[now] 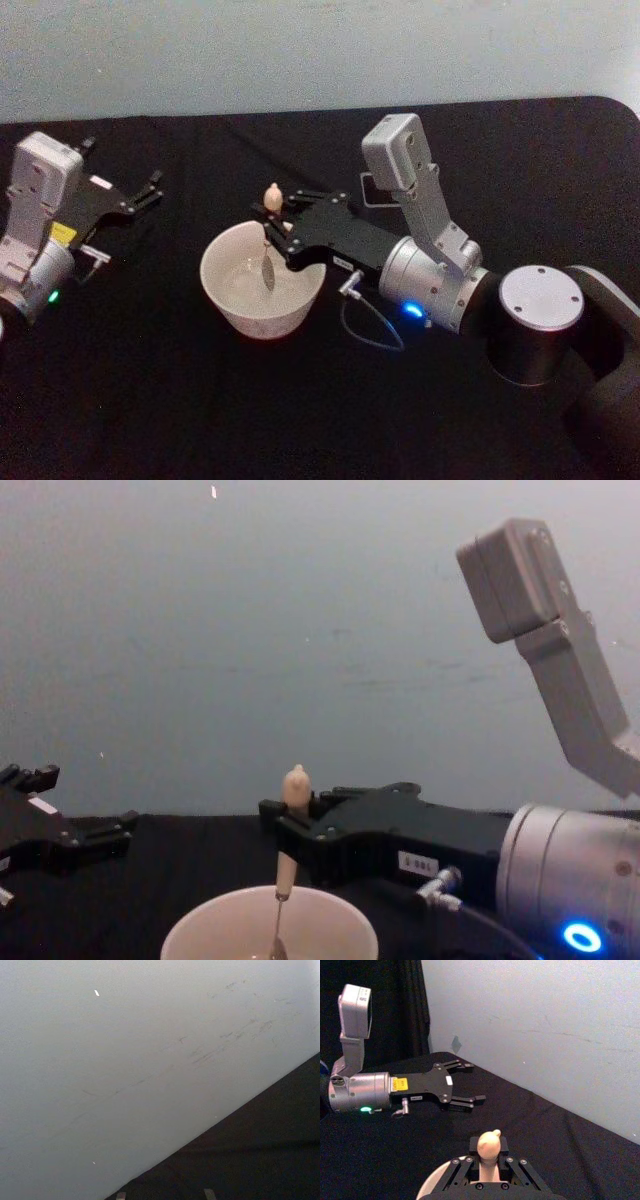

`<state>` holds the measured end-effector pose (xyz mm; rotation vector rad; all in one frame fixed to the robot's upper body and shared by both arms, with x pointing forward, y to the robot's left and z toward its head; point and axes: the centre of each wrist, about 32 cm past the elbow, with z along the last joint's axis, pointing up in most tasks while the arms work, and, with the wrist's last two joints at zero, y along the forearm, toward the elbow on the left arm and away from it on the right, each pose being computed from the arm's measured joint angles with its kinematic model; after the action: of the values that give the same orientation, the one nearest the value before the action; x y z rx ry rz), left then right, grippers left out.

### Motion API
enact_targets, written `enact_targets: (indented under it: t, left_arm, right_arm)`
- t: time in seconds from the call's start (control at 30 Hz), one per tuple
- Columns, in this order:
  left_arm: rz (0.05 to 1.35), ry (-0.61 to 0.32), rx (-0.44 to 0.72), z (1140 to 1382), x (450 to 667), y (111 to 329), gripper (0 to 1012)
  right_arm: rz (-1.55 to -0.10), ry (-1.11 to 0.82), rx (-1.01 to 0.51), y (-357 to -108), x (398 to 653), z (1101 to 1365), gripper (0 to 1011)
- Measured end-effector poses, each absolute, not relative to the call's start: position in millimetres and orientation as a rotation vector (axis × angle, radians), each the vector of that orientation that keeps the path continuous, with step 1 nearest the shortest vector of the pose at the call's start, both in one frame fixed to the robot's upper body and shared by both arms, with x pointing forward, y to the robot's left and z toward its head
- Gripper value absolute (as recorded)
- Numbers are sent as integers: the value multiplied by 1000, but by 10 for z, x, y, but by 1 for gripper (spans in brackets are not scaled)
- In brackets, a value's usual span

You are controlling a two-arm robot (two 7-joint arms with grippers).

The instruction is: Pick up the stirring spoon with one hand, stir inside the cup, then place it back in its original position.

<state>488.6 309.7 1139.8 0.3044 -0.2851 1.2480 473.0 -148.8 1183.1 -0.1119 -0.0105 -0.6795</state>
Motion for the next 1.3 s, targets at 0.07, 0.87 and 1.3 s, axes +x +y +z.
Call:
enact_targets:
  t: [0.07, 0.87, 1.3]
  left_arm:
    - [1248, -285, 304, 11398, 4886, 3097, 1001]
    - [1248, -285, 304, 11398, 4886, 3097, 1001]
    - [1248, -285, 304, 11398, 4886, 3097, 1001]
  right_arm:
    - [-683, -11, -112, -1496, 4733, 11833, 197]
    - [-689, -39, 14, -1789, 4640, 12254, 197]
    - [-751, -92, 85, -2106, 4608, 12561, 197]
